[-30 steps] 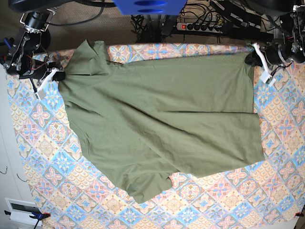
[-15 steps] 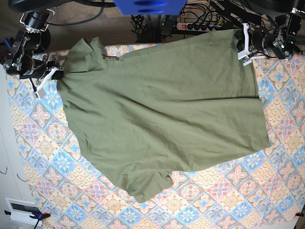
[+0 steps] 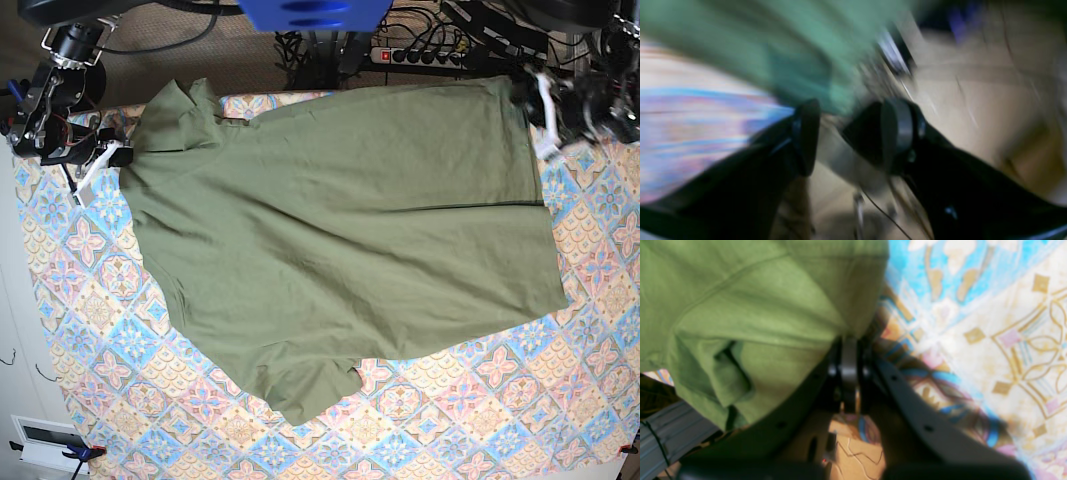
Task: Layout the t-shirt on the table in an organized manner, then fold the t-shirt properly
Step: 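Pull the shoulder edge with the left gripper away from the right gripper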
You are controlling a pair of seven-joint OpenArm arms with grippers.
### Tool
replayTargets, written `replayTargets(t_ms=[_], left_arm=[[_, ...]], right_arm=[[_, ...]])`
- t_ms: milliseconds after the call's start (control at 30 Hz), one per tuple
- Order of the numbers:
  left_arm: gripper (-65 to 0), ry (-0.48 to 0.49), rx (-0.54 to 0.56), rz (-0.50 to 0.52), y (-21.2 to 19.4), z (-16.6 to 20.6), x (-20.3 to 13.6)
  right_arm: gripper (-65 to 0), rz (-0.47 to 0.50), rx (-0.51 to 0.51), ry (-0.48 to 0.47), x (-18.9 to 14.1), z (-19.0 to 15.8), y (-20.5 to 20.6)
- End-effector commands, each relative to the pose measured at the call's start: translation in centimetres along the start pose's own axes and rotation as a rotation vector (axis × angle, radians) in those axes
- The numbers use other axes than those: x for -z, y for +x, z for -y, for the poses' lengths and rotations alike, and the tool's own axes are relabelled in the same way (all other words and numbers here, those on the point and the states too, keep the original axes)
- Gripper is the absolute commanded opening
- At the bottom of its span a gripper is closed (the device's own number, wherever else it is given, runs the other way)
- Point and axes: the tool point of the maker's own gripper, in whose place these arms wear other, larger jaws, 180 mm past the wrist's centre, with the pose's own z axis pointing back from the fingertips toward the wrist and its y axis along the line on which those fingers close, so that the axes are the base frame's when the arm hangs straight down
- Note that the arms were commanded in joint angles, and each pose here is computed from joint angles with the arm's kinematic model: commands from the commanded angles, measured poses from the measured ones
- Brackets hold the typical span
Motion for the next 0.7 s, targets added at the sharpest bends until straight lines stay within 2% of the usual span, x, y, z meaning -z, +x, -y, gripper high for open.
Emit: replayTargets(t_ms=[0,133,200,267,333,467,667], left_arm=[[-35.2,0.030,-0.019,0.055,0.9,-0.7,-0.8],[-35.1,0.120,-0.108,0.195,2.6,-2.7,-2.0],[-35.1,0.165,-0.132,0.222,3.2,-3.6,-1.9],[-35.1,0.189,-0.200,0.250,3.4,-4.7,-1.1],[-35.1,0.209,-0.316,0.285,3.0,-6.5,-0.2],[-35.1,0.207,-0.458,0.311,2.6,-8.2,1.7],[-35.1,0.179,-0.480,0.328,3.8,-7.3,3.6]], right_arm=[[-63.9,0.037,-0.017,-0.020,-1.0,0.6,1.4],[-63.9,0.037,-0.017,-0.020,-1.0,0.6,1.4],[-63.9,0.037,-0.017,-0.020,-1.0,0.6,1.4],[-63.9,0.037,-0.017,-0.020,-1.0,0.6,1.4],[-63.9,0.037,-0.017,-0.020,-1.0,0.6,1.4],[-63.9,0.038,-0.011,-0.008,-0.6,0.2,1.2],[-63.9,0.039,-0.008,-0.003,-0.5,0.0,1.2]])
